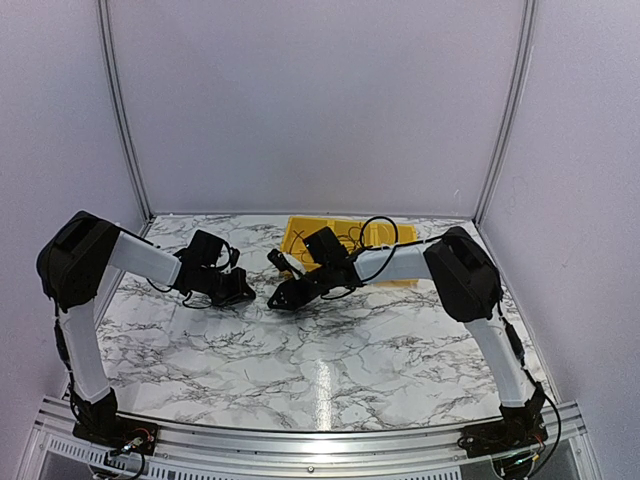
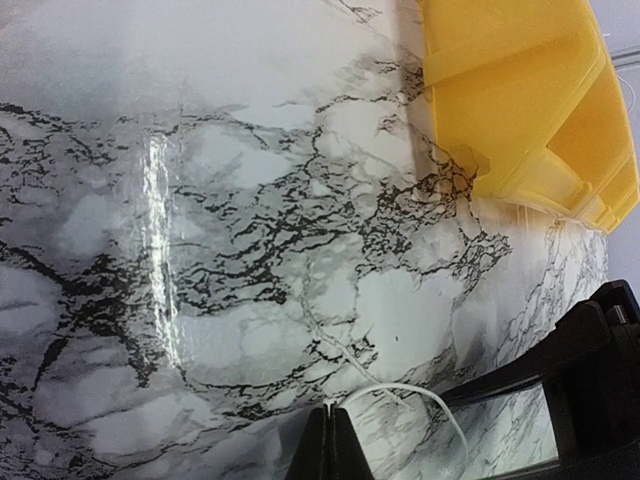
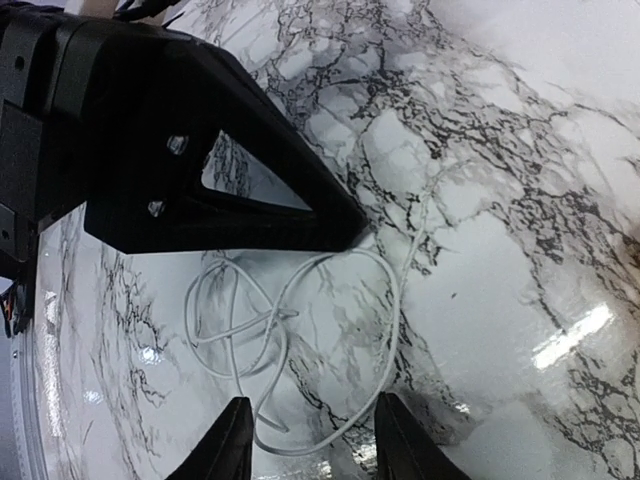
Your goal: Untangle the cables
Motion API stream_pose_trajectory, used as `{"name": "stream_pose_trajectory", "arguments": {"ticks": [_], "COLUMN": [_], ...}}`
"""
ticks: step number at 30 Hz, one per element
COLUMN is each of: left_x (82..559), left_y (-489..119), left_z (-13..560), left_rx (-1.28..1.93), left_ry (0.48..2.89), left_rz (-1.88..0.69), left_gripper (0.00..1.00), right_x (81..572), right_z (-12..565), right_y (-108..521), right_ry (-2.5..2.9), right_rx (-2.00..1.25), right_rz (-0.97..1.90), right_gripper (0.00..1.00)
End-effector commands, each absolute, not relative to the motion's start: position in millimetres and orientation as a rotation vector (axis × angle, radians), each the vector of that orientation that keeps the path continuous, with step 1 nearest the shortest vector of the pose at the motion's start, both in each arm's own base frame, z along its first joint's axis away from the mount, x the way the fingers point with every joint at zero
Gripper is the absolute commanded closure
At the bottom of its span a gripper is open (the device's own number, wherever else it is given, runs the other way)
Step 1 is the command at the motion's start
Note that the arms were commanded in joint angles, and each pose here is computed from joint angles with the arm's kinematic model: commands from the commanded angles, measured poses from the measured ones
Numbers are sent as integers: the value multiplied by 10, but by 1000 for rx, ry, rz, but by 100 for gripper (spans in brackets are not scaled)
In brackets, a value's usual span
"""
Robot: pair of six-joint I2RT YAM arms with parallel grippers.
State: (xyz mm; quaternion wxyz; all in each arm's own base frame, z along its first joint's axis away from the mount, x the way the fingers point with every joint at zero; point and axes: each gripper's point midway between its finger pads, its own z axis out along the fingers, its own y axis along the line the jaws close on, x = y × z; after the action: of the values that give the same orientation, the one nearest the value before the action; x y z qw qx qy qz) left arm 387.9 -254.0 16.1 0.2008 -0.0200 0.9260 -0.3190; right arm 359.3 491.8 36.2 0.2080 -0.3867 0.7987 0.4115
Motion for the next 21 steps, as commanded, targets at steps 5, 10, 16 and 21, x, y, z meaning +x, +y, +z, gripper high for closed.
{"name": "stream_pose_trajectory", "arguments": {"ticks": [5,10,16,21], "left_x": [3529,3533,3564,3553], "left_y": [-2401,-2403,-2407,-2352], "left_z": [-122,-84,74,476], "left_rx": [-80,-71,-21,60], "left_ry": [2722,2706,2671,2557], "left_rz": [-827,-831,-826,-811], "left_gripper": [100,100,98,77], "right_x": [3492,3509,3670,3740], "right_z": [289,238,455,742], "right_y": [5061,5082,5122,5108], "right_ry": [2268,2288,2219,2137], "right_rx": [-1010,-970,-952,-989], "right_rz": [1302,1314,1249,1179], "right_gripper": [62,73,100,100]}}
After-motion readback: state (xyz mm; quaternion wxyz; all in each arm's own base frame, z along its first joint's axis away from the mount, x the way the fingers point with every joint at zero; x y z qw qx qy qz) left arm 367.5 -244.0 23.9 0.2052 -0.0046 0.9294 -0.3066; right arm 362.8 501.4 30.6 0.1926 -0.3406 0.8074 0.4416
